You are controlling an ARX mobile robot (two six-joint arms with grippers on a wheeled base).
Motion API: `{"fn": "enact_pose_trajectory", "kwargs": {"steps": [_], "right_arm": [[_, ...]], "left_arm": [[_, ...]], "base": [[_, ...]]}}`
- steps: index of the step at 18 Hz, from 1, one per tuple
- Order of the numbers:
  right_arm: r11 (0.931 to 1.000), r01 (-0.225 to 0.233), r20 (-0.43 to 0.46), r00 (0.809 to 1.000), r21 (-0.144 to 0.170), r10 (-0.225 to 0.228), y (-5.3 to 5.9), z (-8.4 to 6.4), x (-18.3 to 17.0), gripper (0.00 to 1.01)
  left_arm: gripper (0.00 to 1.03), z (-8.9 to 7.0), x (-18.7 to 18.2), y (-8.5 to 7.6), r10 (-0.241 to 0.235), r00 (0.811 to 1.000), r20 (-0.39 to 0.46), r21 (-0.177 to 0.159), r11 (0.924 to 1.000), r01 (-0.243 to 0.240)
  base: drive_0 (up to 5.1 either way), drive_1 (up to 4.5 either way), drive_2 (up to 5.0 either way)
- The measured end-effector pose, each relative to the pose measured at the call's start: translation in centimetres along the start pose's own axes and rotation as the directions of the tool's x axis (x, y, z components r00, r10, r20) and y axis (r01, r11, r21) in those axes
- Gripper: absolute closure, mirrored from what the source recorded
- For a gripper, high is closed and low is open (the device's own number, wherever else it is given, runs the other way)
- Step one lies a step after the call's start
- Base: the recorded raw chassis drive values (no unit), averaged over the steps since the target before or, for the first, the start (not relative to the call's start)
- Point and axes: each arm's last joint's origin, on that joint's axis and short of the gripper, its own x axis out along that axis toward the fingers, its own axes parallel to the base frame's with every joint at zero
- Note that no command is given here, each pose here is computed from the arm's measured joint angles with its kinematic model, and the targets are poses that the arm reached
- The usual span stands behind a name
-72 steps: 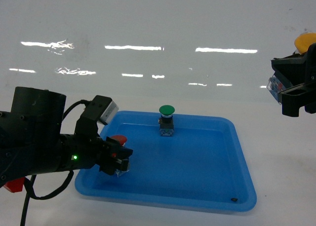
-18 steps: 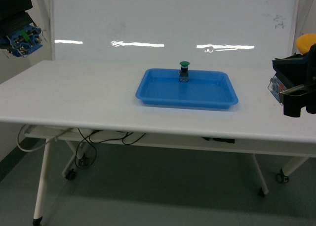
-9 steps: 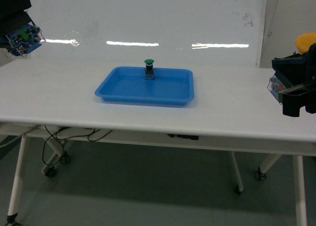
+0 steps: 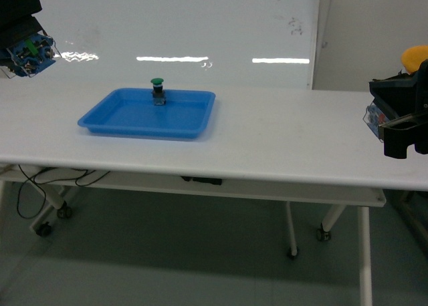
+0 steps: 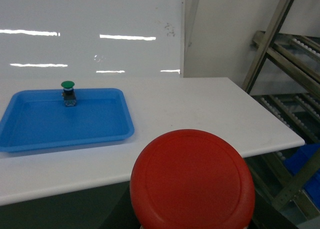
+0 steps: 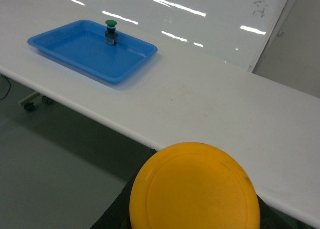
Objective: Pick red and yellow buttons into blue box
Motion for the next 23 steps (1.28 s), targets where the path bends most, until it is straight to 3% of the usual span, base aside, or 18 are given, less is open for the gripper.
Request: {"fn": "enact_pose_trajectory", "kwargs": {"steps": [13,23], "right_arm": [[1.0000,0.000,0.000,1.000,0.000,0.000,0.00,0.01,-0.01,0.75],[1.0000,-0.001,-0.002,1.000,0.000,0.001,0.02,-0.02,0.00,0.75]], "left_arm": [[0.79,-0.04,0.00,0.01,0.001,1.000,-0.004,-0.001,1.0000,-0.001],[0.79,-0.05,-0.02,0.02,0.002,1.000,-0.005,-0.002,1.0000,-0.002]], "base": [[4.8,-3.29,-1.5],[4.3,-2.14,-2.1]]}}
